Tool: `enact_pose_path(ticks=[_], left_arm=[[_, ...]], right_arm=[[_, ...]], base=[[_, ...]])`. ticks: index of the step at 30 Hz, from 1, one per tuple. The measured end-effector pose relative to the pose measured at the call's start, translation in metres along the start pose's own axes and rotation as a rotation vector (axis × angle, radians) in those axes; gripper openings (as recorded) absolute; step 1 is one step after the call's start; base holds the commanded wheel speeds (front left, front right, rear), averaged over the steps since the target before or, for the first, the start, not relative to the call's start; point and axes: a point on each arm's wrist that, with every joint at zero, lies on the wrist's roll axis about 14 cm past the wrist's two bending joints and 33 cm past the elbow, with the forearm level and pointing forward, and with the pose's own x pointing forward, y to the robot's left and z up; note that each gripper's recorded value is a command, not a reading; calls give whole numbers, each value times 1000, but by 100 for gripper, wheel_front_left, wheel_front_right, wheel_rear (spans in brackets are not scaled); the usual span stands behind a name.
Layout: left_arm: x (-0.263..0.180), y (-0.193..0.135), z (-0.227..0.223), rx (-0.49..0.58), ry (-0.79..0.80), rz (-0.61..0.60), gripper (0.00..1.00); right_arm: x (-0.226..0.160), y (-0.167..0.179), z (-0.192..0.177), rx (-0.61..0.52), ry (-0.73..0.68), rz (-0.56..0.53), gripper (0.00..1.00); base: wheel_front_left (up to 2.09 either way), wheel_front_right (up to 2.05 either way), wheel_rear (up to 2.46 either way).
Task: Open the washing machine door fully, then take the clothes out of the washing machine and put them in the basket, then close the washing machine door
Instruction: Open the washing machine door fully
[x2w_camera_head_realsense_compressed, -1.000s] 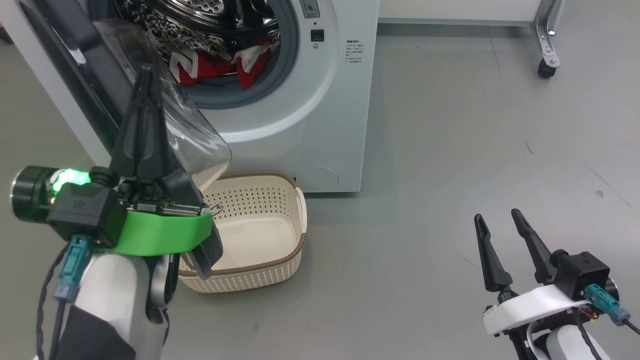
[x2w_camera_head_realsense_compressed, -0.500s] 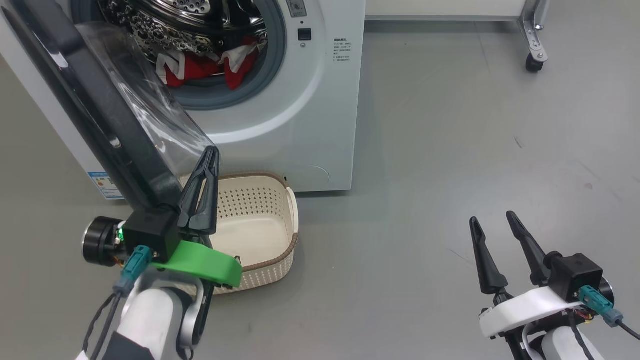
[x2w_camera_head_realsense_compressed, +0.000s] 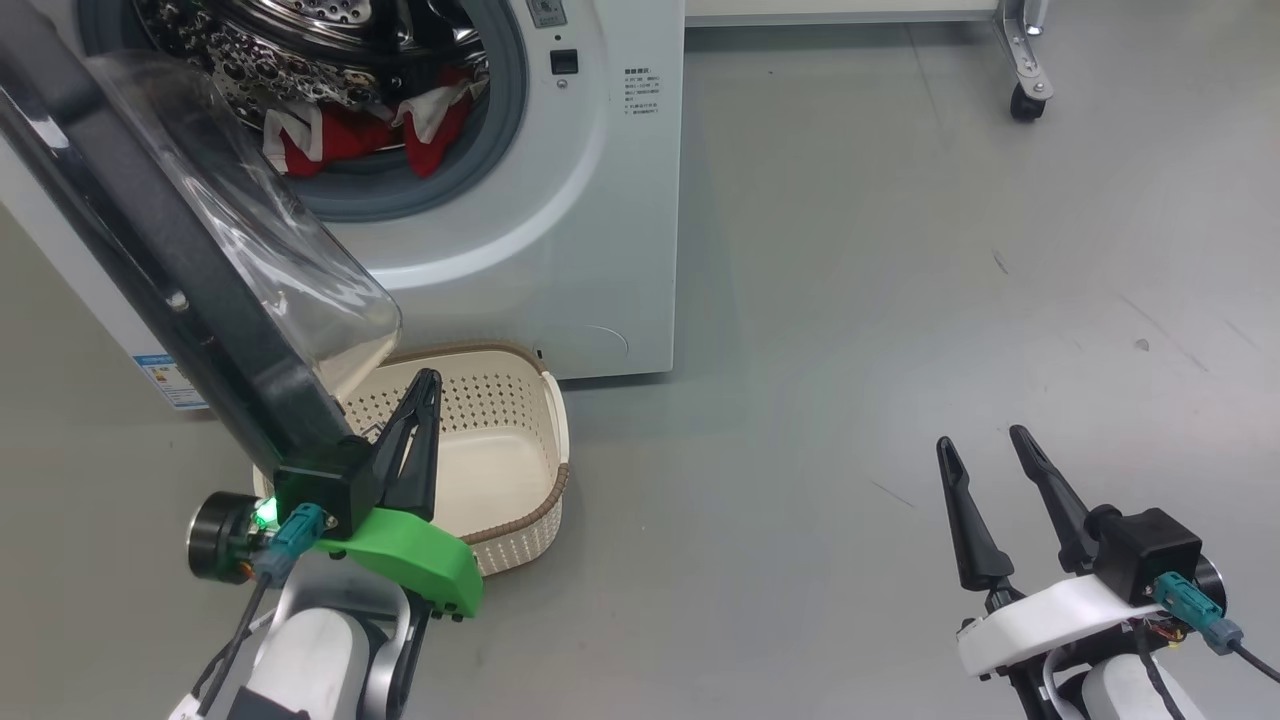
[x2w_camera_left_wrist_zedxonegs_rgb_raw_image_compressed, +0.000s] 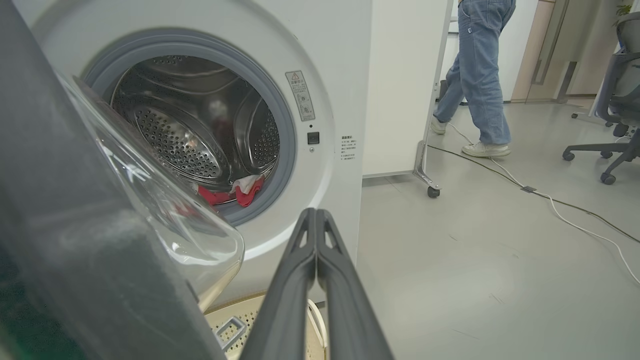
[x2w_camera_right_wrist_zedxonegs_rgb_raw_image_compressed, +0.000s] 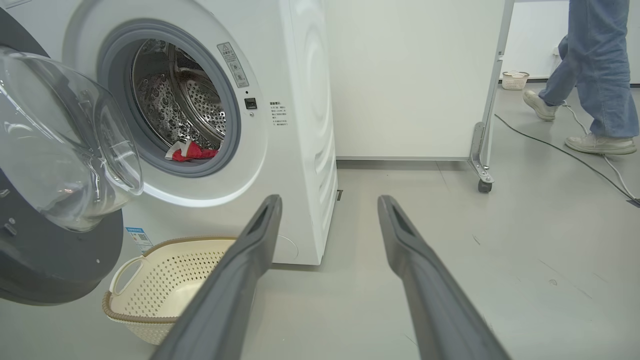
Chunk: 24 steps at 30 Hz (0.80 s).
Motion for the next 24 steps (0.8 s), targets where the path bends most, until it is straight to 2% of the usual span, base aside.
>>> enact_pose_path(ticks=[9,24], left_arm=[[0,11,-27,-3,85,36,0],[-4,38,-34,-8,91,128,0]], right_arm=[[0,-10,-1,4,2,-36,100],[3,-10,-2,9,3,-34,100]], base=[[0,0,0],[0,0,0]])
